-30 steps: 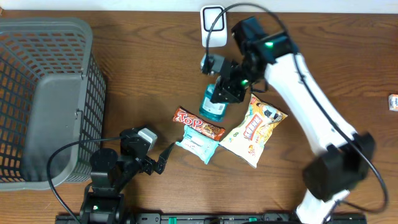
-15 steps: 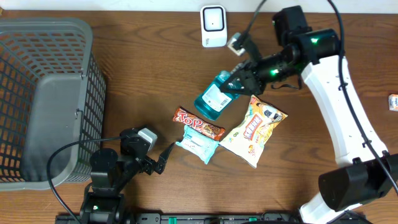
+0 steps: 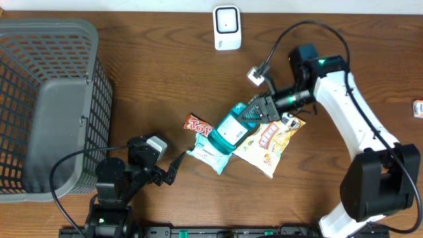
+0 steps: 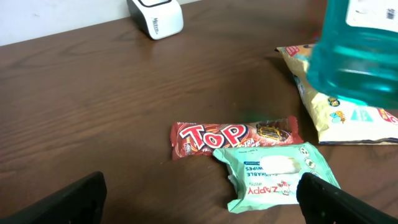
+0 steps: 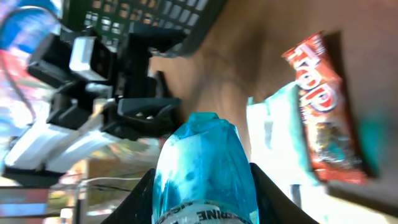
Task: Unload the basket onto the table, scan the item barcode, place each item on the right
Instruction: 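Lift the mouthwash bottle and carry it rightward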
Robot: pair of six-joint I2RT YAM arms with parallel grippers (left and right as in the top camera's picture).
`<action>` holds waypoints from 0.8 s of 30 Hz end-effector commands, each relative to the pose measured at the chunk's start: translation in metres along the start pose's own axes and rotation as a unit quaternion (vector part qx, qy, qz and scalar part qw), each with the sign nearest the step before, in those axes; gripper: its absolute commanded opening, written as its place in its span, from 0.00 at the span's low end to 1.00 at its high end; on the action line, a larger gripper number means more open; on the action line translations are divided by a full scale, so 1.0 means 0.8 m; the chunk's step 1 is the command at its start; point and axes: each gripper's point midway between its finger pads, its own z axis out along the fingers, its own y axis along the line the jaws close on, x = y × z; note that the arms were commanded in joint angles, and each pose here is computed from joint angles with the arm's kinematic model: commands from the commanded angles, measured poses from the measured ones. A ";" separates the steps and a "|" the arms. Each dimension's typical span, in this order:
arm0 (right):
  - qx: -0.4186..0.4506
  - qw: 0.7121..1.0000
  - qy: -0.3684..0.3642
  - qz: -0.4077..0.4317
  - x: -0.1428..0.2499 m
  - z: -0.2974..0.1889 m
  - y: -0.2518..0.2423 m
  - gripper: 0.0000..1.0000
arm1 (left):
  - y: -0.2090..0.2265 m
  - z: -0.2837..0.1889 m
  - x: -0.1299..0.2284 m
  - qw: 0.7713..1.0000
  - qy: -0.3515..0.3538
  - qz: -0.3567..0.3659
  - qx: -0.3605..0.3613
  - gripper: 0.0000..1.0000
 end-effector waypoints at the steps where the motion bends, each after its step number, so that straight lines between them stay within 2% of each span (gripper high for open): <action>1: -0.084 0.995 -0.057 -0.006 -0.010 -0.007 0.026 0.02 | 0.002 0.000 0.003 1.000 0.002 -0.006 -0.004 0.98; 5: -0.084 0.995 -0.055 0.000 -0.006 -0.005 0.025 0.02 | 0.002 0.000 0.003 1.000 0.002 -0.006 -0.004 0.98; 10: -0.072 0.996 -0.048 -0.002 -0.003 -0.004 0.019 0.09 | 0.002 0.000 0.003 1.000 0.002 -0.006 -0.004 0.98; 18: -0.023 1.000 -0.017 -0.010 0.008 -0.003 0.002 0.07 | 0.002 0.000 0.003 1.000 0.002 -0.006 -0.004 0.98; 24: -0.015 0.998 -0.028 -0.047 -0.001 -0.013 0.020 0.06 | 0.002 0.000 0.003 1.000 0.002 -0.006 -0.004 0.98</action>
